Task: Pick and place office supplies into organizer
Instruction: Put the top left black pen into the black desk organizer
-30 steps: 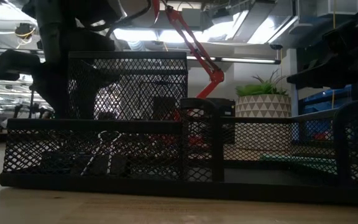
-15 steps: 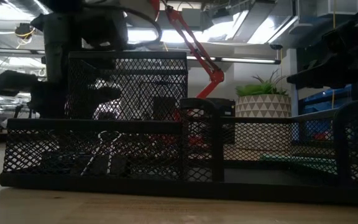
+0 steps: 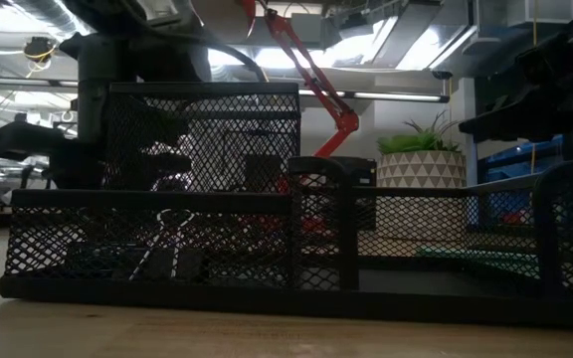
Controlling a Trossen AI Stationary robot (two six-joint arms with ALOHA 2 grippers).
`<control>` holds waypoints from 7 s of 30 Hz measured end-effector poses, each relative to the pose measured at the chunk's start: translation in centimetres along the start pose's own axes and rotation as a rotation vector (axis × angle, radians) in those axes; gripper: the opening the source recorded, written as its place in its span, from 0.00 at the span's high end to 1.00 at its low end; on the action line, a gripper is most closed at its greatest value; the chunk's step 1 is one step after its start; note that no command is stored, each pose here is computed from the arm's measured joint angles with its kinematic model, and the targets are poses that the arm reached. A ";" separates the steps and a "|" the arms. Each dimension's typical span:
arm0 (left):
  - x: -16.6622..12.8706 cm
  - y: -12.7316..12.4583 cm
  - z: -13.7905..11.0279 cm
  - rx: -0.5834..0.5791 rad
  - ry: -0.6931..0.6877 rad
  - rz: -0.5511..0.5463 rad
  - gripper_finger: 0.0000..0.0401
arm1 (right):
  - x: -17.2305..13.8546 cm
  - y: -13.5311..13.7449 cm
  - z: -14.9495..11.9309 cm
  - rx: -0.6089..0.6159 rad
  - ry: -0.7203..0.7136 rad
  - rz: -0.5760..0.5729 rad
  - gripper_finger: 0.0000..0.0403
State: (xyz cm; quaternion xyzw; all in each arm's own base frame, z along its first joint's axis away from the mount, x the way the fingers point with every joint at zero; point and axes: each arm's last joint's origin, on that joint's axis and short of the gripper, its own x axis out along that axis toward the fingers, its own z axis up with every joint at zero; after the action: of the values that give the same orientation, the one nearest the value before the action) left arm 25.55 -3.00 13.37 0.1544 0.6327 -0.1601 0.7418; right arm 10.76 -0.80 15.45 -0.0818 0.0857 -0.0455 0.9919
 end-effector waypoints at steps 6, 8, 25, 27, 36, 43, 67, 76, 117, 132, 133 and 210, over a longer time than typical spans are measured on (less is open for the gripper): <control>0.1 -0.4 0.1 0.009 0.006 0.006 0.64 | 0.0 0.0 0.0 -0.004 0.000 0.000 0.81; 0.1 -0.6 0.1 0.004 0.008 0.010 0.64 | 0.0 0.0 0.0 -0.013 0.000 0.000 0.81; 0.2 -1.0 0.2 -0.104 0.012 0.014 0.76 | 0.0 0.0 0.0 -0.023 0.000 0.001 0.81; 0.2 -1.0 0.2 -0.127 0.016 0.029 0.78 | 0.0 0.0 0.0 -0.023 0.000 0.000 0.81; 0.2 -1.0 0.2 -0.142 0.017 0.036 0.80 | 0.0 0.0 0.0 -0.026 0.000 0.001 0.81; 0.2 -0.9 0.2 -0.151 0.010 0.042 0.85 | 0.0 0.0 0.0 -0.026 0.001 0.000 0.81; -1.7 -0.6 1.4 -0.141 0.006 0.102 0.88 | 0.0 0.0 0.0 -0.052 0.000 0.001 0.81; -5.4 -1.0 2.4 -0.123 -0.113 0.171 0.88 | 0.0 0.0 0.0 -0.052 0.000 0.001 0.81; -8.7 -9.3 8.6 1.063 0.211 1.163 0.88 | 0.0 0.0 0.0 -0.052 0.000 0.001 0.81; -7.1 -10.7 9.7 1.197 0.273 1.189 0.88 | 0.0 0.0 0.0 -0.048 0.001 0.001 0.81; -6.9 -10.7 9.7 1.217 0.285 1.187 0.88 | 0.0 0.0 0.0 -0.048 0.001 0.001 0.81; -15.4 -5.8 -2.1 -0.689 -1.040 0.606 0.91 | 0.0 -0.1 0.9 0.090 -0.092 -0.003 0.81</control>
State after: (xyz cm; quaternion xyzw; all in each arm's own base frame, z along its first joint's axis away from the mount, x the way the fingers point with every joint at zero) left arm 18.89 -6.68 28.14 -0.0167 0.1385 0.2111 0.9675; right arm 10.86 -0.78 16.33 -0.0392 0.0376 -0.0472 0.9974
